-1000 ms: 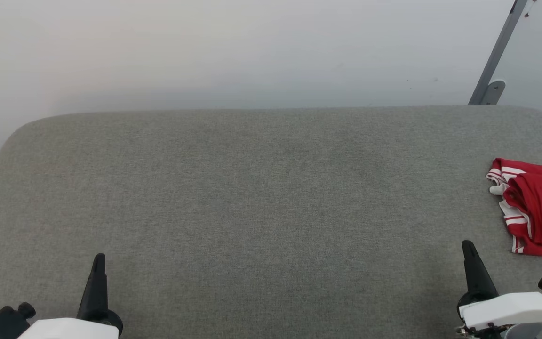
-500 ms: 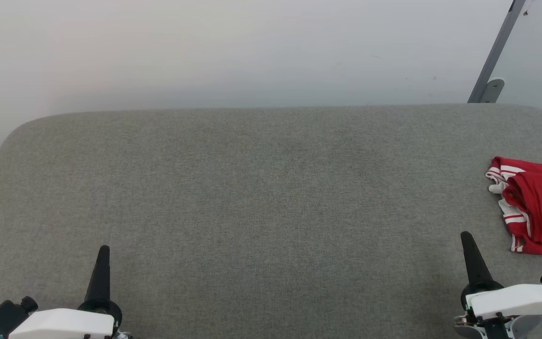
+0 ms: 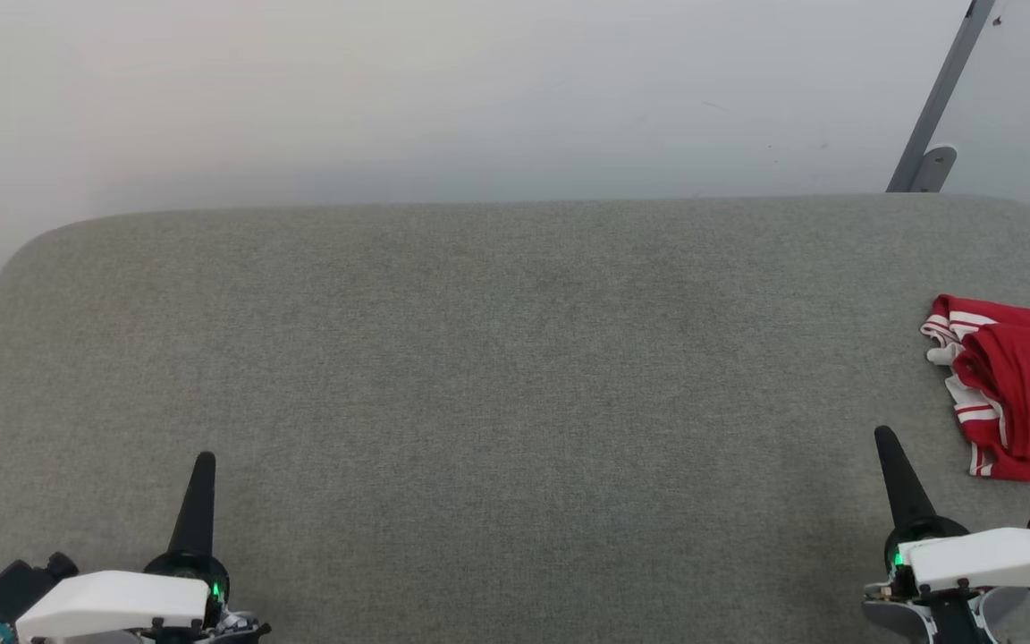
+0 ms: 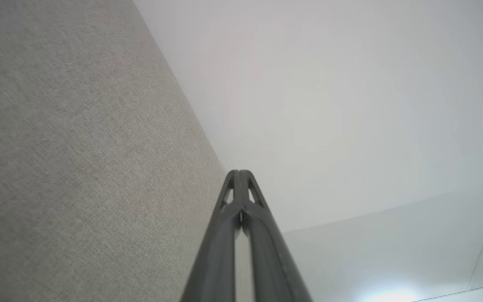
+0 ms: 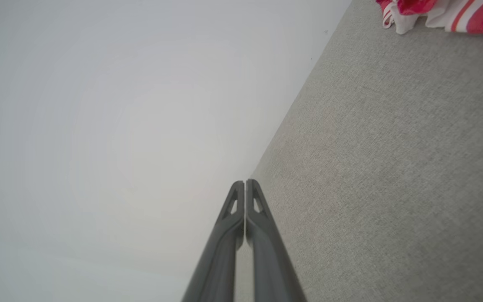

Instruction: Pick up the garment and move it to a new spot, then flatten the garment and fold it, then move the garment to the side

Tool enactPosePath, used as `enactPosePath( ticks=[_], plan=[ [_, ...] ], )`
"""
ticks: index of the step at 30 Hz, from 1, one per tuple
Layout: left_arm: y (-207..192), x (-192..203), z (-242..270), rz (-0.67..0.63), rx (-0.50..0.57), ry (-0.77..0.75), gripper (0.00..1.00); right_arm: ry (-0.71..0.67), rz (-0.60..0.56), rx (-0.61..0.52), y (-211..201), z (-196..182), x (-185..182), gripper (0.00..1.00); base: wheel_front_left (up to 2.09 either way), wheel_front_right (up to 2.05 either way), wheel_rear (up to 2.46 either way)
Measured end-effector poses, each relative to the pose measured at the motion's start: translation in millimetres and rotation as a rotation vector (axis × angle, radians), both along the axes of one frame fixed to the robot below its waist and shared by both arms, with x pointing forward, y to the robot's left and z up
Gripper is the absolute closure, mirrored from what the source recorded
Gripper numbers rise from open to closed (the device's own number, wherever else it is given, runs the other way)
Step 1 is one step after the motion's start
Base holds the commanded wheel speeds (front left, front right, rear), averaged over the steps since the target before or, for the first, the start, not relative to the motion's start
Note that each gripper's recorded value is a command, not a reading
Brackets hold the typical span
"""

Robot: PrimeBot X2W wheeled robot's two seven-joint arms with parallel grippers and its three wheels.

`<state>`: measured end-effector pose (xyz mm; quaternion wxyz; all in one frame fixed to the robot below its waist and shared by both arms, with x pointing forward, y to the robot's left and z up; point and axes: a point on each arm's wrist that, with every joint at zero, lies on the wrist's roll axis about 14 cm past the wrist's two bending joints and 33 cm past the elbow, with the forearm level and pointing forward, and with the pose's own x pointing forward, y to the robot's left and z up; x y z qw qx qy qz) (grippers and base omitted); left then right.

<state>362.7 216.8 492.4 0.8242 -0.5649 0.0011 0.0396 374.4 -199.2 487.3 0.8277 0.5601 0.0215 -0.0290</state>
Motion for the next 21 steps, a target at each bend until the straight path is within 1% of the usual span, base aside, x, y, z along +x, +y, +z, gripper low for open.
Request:
enactPosePath(
  ticks=[21],
  plan=[
    [-8, 12, 5, -0.021, -0.179, -0.019, 1.0, -0.027, 0.002, 0.184, 0, 8, 6, 1.0, 0.0, 0.0, 0.0]
  ],
)
